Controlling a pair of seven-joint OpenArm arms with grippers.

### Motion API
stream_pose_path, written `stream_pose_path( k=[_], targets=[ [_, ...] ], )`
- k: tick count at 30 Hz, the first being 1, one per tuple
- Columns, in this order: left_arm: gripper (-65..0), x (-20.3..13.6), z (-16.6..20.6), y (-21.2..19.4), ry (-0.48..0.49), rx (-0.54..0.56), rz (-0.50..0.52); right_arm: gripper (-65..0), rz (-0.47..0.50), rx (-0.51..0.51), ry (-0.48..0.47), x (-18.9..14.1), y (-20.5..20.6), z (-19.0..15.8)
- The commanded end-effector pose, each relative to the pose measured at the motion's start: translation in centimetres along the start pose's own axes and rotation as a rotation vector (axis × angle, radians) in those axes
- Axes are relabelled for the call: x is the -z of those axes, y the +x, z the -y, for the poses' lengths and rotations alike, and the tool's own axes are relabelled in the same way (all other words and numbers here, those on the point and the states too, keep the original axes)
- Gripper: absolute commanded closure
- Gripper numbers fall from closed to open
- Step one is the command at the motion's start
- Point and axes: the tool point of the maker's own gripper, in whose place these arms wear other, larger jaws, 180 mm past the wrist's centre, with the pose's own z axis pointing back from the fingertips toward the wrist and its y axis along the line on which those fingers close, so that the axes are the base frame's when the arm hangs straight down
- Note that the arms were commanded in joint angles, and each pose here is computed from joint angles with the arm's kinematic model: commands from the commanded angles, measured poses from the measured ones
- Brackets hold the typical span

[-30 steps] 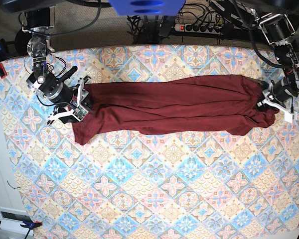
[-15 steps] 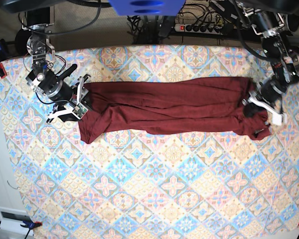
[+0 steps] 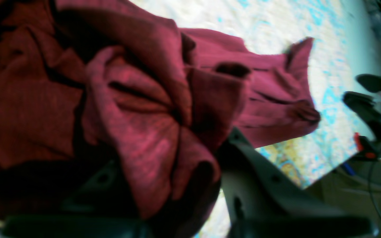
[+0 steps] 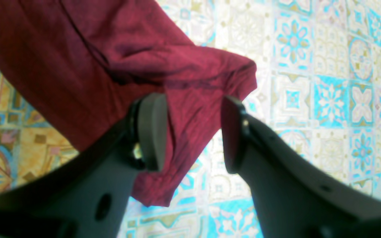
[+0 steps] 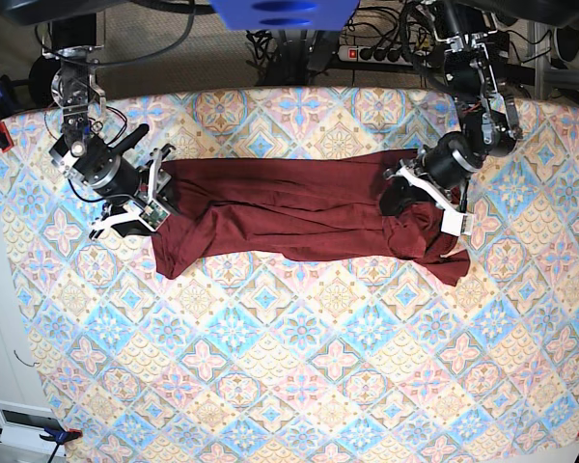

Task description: Layout the t-shirt on the table in an organized manner, then fold the t-shirt properly

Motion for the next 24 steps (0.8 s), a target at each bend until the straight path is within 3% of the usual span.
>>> stream_pose_path(
  k=[1,8,13,15,20,24],
  targets=[
    [0.0,0.2,0.4,1.0,-0.019,-0.005,0.035,-25.4,0.038,-0.013,-0.025,-0.4,1.1,1.0],
    [0.0,2.4,1.6,0.4,-0.068,-0.09,0.037,-25.4,0.04,-0.013,-0.026,-0.4,1.1,1.0],
    [0.0,3.4,3.7,0.7,-0.121,-0.086,0.035,-25.4,0.04,-0.013,-0.026,-0.4,1.1,1.0],
    [-6.5,3.9,4.9,0.1,-0.149,-0.064,0.009,-25.4,0.04,-0.013,-0.026,-0.4,1.1,1.0],
    [-29.6,3.2,6.2,-0.4,-0.179,-0.01,-0.047,-25.4,0.04,-0.013,-0.026,-0.4,1.1,1.0],
    [-38.9,1.6,7.0,1.0,-0.227,0.006,-0.016,-25.4,0.04,-0.013,-0.026,-0.4,1.1,1.0]
  ],
)
